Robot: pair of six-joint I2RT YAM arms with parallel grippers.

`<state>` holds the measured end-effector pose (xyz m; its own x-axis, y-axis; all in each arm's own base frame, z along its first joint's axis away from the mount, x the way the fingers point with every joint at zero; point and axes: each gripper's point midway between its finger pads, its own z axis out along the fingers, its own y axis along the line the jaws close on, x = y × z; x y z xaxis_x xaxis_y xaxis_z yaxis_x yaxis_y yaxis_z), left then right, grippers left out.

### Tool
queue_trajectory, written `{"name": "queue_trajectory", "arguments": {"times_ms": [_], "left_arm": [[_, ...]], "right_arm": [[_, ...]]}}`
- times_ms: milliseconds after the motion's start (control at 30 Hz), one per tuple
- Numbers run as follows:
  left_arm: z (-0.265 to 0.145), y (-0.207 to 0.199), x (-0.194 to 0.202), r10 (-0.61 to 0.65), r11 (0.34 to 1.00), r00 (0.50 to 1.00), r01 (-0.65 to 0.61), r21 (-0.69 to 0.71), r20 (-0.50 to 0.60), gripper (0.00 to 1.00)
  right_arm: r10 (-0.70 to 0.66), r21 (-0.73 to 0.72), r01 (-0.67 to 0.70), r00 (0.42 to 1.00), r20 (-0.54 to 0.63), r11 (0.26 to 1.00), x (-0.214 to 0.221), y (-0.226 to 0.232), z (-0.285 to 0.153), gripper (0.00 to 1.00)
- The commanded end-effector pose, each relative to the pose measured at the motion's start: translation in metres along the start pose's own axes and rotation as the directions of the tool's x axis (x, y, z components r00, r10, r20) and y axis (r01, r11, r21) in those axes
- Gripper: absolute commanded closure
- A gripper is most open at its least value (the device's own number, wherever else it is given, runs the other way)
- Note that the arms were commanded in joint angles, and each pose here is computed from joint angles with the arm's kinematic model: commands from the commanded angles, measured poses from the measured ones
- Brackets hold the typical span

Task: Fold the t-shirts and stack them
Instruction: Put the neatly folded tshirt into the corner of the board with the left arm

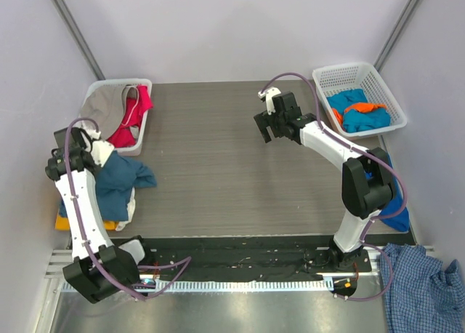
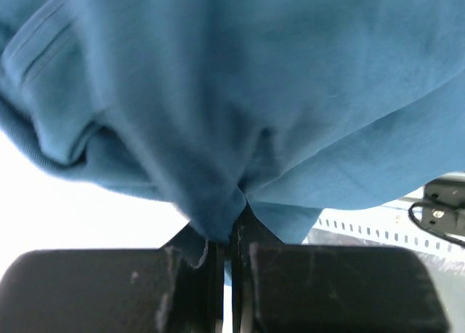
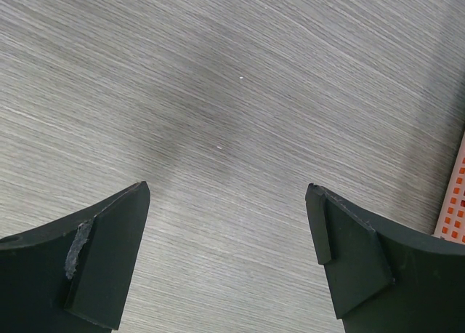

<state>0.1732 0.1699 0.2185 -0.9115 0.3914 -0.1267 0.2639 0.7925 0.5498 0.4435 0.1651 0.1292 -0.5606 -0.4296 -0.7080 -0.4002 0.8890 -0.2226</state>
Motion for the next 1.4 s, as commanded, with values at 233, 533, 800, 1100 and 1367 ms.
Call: {"name": "queue_trajectory", "arguments": {"times_ms": [233,533,800,1100,1367], "left_arm": [[0.060,0.015,0.044,0.058,0.992,0.983,-0.076,-0.099,-0.174,1.00],[0.115,0.041,0.055,-0.064,0.979,0.964,0.010,-0.203,-0.259,0.98],[0.114,0.049,0.027,-0.190,0.971,0.979,0.177,-0.158,-0.071,0.52],[0.037,0.053,-0.038,-0.359,0.918,0.861,0.396,-0.031,0.360,0.09],[-0.024,0.018,-0.109,-0.568,0.823,0.610,0.411,0.393,0.552,0.01]], "right_arm": [[0.019,-0.015,-0.018,0.998,0.052,1.000,-0.015,-0.001,-0.014,0.03],[0.018,-0.029,-0.016,0.999,0.043,0.999,-0.014,0.002,-0.013,0.03],[0.007,-0.044,-0.005,1.000,0.027,0.999,-0.009,0.005,-0.010,0.03],[0.003,-0.032,-0.002,0.999,0.032,0.999,-0.012,0.002,-0.012,0.03],[0.020,0.006,-0.020,0.999,0.048,1.000,-0.020,-0.006,-0.016,0.03]]}}
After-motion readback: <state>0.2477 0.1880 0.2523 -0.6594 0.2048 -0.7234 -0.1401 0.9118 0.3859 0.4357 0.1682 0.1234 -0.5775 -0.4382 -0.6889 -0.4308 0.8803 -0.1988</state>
